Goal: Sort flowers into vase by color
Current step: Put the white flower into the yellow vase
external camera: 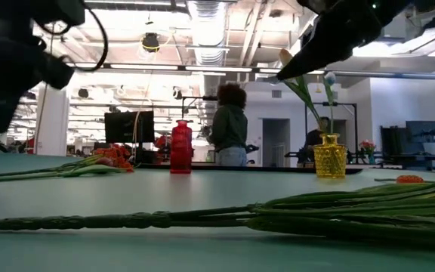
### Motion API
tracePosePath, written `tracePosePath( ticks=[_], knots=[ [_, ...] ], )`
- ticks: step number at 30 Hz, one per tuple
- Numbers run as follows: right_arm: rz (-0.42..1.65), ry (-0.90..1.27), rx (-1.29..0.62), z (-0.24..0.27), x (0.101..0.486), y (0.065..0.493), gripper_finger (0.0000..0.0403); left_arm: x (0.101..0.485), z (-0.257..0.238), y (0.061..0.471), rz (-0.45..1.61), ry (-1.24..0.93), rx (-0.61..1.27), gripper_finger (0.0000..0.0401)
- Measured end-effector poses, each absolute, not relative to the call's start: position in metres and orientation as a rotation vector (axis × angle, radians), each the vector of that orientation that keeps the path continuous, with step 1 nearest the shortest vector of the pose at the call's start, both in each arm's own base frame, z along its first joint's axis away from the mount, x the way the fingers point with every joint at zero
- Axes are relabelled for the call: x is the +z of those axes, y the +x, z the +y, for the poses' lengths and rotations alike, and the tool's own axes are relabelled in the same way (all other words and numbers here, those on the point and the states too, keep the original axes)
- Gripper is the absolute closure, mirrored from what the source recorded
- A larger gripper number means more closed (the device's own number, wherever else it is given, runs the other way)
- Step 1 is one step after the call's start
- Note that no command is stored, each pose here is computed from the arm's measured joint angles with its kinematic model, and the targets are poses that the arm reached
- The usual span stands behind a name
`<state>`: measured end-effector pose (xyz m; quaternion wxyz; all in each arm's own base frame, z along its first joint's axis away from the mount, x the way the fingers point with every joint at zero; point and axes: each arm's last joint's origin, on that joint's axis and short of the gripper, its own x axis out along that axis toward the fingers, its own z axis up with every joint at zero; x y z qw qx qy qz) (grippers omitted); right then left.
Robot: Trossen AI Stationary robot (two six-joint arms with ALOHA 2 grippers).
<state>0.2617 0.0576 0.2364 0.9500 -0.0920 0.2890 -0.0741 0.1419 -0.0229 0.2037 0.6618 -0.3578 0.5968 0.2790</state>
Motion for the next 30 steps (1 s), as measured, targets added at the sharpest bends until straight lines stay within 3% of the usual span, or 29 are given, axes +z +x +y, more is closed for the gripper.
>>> tracePosePath(
  ticks=[10,30],
  knots=[
    [0.602,-0.248,-0.111,0.068,0.223,0.271,0.0161,0.171,-0.044,0.16,1.475,-0.889,0.552,0.0221],
    [0.594,-0.228,-0.117,0.068,0.224,0.271,0.0161,0.137,-0.069,0.171,1.672,-0.76,0.551,0.0221]
  ],
)
